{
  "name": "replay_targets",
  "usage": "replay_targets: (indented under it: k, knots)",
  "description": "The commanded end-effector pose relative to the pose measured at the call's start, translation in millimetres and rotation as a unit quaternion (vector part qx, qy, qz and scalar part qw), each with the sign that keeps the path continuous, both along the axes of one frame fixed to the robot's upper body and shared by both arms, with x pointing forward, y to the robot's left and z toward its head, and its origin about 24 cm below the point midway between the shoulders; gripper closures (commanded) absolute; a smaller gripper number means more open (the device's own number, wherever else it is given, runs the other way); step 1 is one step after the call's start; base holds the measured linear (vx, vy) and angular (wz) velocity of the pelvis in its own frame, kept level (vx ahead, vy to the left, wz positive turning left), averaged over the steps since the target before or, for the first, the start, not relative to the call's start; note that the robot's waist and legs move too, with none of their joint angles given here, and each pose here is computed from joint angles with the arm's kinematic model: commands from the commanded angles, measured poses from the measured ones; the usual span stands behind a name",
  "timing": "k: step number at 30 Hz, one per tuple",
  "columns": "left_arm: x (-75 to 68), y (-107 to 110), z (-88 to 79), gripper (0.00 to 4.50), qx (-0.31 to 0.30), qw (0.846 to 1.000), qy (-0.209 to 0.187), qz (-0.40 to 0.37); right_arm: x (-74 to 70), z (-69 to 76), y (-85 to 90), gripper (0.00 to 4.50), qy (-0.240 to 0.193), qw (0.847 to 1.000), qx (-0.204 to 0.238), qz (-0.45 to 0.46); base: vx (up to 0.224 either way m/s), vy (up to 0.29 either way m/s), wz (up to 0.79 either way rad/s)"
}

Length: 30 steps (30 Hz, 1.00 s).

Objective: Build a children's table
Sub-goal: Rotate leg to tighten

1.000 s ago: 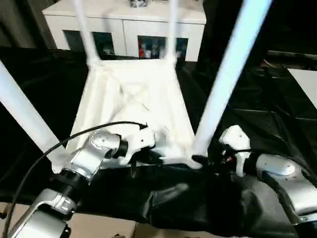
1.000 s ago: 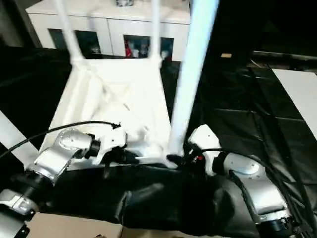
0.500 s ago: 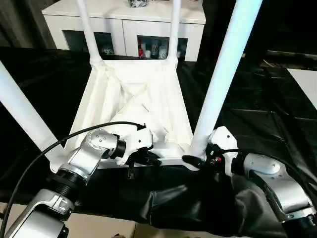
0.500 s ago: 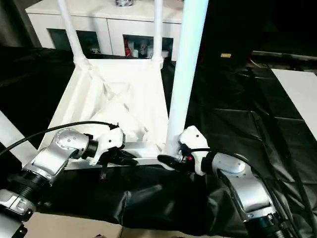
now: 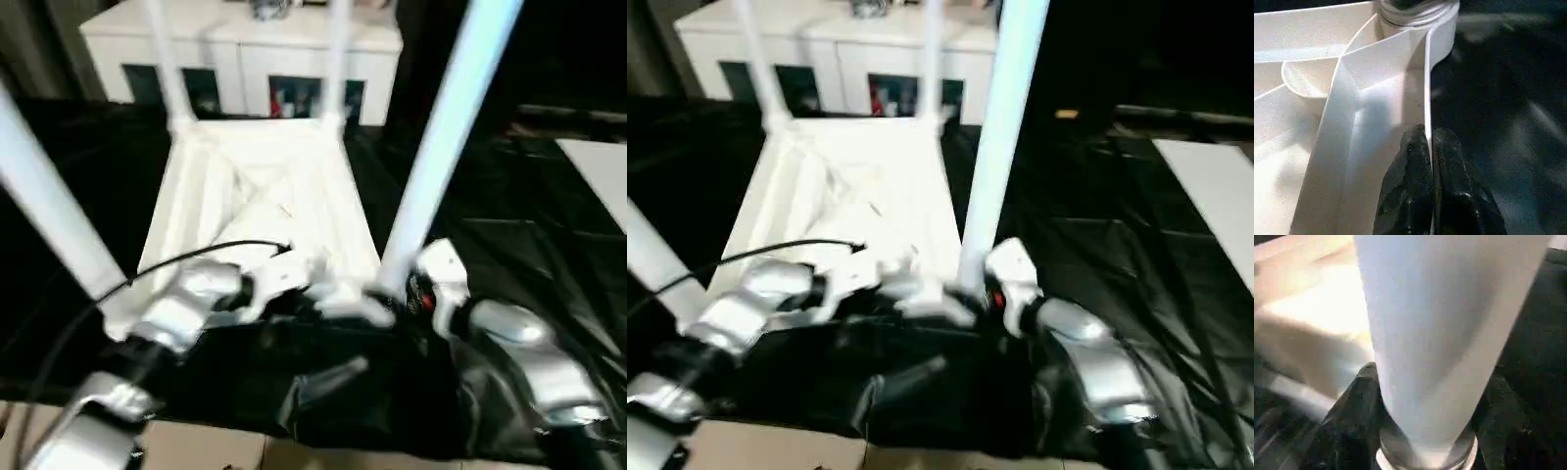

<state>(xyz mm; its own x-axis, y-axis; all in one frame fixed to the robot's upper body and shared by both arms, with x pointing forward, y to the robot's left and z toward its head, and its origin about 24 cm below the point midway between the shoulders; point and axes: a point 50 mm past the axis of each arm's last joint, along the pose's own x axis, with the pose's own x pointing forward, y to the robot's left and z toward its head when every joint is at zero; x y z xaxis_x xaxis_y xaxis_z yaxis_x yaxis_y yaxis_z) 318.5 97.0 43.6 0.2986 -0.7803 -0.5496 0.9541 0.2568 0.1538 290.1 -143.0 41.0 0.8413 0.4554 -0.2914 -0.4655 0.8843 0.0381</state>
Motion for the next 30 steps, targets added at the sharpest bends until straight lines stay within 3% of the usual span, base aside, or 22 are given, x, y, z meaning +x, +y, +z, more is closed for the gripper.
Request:
replay_targets:
  k: [1,4,6,9,11,12,13,17,20,24,27,29,30]
  knots:
    - [10.8,-2.1,6.4,4.50,0.002,0.998,-0.029,0.051,-2.7,-19.4,-2.5,2.34,0.052,0.998,-0.018,-0.043,0.000,0.000,0.00]
    - [18.1,-18.1,3.2,4.50,-0.012,0.993,-0.032,0.113,8.5,-17.2,24.1,2.39,0.052,0.994,0.006,-0.091,0.000,0.000,0.00]
    - [20.8,-22.2,4.3,4.50,-0.016,0.991,-0.037,0.124,12.0,-14.7,33.7,2.42,0.045,0.995,-0.004,-0.085,0.000,0.000,0.00]
    - [22.5,-24.3,5.3,4.50,-0.017,0.991,-0.041,0.124,15.4,-11.9,38.6,2.46,0.036,0.996,-0.010,-0.086,0.000,0.000,0.00]
    - [21.9,-24.4,6.7,4.50,-0.015,0.993,-0.042,0.106,17.8,-3.3,39.2,2.46,0.002,0.997,-0.008,-0.077,0.000,0.000,0.00]
    - [22.0,-23.5,7.0,4.50,-0.013,0.994,-0.044,0.104,17.5,-0.3,39.3,2.11,-0.009,0.998,0.001,-0.066,0.000,0.000,0.00]
    - [21.9,-20.2,7.1,4.50,-0.011,0.994,-0.044,0.102,15.4,3.6,32.7,1.78,-0.029,0.998,-0.003,-0.056,0.000,0.000,0.00]
    - [22.3,-16.9,6.4,4.50,-0.006,0.994,-0.046,0.097,9.7,3.2,24.8,1.44,-0.031,0.999,-0.007,-0.028,0.000,0.000,0.00]
    - [22.3,-14.2,5.4,4.50,0.000,0.995,-0.046,0.091,-2.4,1.7,10.8,1.25,-0.019,0.999,-0.027,0.041,0.000,0.000,0.00]
    - [18.9,-10.5,3.5,4.50,0.011,0.998,-0.046,0.051,-32.2,4.0,-25.9,1.25,0.000,0.985,-0.052,0.167,0.000,0.000,0.00]
    - [7.8,-10.5,1.8,4.50,0.015,0.999,-0.036,-0.033,-42.4,4.5,-61.3,1.25,0.013,0.985,-0.071,0.158,0.000,0.000,0.00]
    - [3.0,-10.3,1.5,4.50,0.017,0.997,-0.032,-0.069,-43.6,6.2,-71.5,1.25,0.014,0.986,-0.072,0.148,0.000,0.000,0.00]
    - [-3.4,-9.7,1.4,4.50,0.015,0.994,-0.020,-0.110,-43.9,8.9,-85.4,1.25,0.010,0.990,-0.073,0.124,0.000,0.000,0.00]
